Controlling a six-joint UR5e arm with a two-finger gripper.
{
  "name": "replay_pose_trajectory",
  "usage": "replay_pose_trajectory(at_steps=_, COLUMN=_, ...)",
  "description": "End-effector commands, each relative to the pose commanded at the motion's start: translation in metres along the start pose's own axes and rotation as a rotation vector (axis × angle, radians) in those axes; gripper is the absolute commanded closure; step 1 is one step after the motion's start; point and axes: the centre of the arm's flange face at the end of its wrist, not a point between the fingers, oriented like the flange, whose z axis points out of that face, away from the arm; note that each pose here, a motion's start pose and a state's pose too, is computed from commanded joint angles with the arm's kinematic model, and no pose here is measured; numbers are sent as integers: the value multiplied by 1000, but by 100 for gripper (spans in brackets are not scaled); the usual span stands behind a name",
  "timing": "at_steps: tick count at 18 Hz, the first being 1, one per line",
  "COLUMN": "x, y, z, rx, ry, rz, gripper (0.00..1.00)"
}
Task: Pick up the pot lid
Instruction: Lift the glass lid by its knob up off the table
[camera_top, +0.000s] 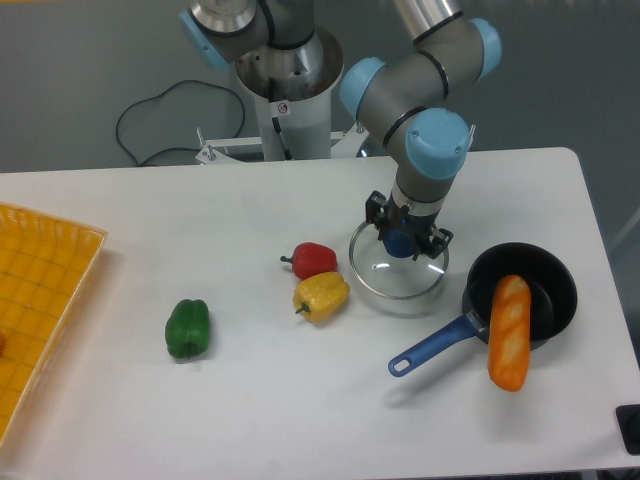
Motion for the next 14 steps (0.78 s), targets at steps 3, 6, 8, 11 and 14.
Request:
replay_pose_trajectory(at_steps=3, x=-5, y=-2, z=-17, rx=-5, ry=18, rz=-2, gripper=57)
replay_pose_trajectory(at_steps=6, x=-9, y=-4, z=-32, rx=-4, ry=14, rz=-6, gripper=57)
replay_pose_trajectory(at_steps=8, x=-11, y=-5, z=-41, rx=-1, ry=8, rz=-6, gripper=57)
replay_pose_trajectory(at_steps=11, x=-15, y=-7, z=-49, rx=-1, ry=6, rz=-6, gripper=57)
replay_pose_trajectory(at_steps=14, x=-19, y=-8, z=-57, rx=-2, ry=9, rz=-6, gripper=57)
